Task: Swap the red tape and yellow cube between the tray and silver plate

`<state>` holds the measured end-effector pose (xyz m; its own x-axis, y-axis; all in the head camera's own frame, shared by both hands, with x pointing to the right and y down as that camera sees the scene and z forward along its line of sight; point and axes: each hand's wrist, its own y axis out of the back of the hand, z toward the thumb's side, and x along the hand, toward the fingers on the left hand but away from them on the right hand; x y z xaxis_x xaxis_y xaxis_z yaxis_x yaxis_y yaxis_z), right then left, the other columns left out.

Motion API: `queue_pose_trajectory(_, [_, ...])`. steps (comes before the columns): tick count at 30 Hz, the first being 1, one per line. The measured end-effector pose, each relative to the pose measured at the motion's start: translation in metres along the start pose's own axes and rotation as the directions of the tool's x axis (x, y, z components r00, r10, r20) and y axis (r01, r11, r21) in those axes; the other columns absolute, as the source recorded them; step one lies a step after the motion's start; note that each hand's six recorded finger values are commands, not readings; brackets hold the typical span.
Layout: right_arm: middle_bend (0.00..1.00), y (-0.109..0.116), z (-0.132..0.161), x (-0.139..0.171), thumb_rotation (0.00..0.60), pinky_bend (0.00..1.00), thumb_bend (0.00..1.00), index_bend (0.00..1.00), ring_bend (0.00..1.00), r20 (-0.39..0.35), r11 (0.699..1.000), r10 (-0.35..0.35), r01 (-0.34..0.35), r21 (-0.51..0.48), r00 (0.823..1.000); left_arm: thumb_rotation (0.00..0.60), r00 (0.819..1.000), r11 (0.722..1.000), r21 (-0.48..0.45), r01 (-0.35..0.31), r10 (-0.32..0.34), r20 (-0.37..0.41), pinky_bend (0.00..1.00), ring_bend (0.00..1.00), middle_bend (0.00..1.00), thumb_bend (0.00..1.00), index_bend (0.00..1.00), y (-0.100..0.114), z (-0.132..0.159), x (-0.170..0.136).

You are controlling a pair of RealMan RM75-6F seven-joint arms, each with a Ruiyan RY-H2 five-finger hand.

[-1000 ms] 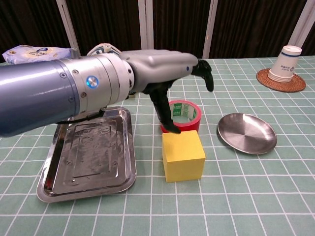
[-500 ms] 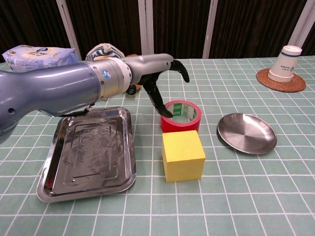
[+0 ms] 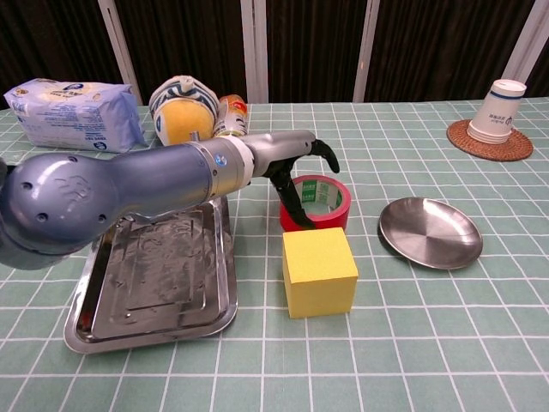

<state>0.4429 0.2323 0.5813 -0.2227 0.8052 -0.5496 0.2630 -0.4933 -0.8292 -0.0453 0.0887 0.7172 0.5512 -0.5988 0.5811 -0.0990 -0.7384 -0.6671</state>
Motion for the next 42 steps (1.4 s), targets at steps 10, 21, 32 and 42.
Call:
queue_pose_trajectory(10, [0.0,-0.001,0.002,0.001,0.6,0.0,0.03,0.0,0.0,-0.006,1.0,-0.003,0.003,-0.003,1.0,0.6,0.999,1.0,0.007,-0.024,0.023,0.045,0.03,0.0,0.0,0.0,0.2,-0.012,0.01,0.009])
queue_pose_trajectory(21, [0.0,0.001,0.002,0.002,0.6,0.0,0.03,0.0,0.0,-0.004,1.0,-0.011,0.011,-0.015,1.0,0.6,0.998,1.0,0.024,-0.006,0.004,0.062,0.23,0.04,0.04,0.03,0.22,-0.024,0.009,0.012])
queue_pose_trajectory(32, [0.0,0.001,0.002,0.003,0.6,0.0,0.03,0.0,0.0,-0.007,0.999,-0.014,0.014,-0.033,1.0,0.6,0.996,0.998,0.044,-0.054,0.051,0.074,0.52,0.3,0.34,0.37,0.36,-0.011,0.01,0.008])
queue_pose_trajectory(42, [0.0,0.002,0.002,0.002,0.6,0.0,0.03,0.0,0.0,-0.011,0.999,-0.017,0.017,-0.044,1.0,0.6,0.988,0.995,0.013,-0.103,0.101,0.12,0.48,0.29,0.31,0.34,0.34,0.032,0.008,-0.025])
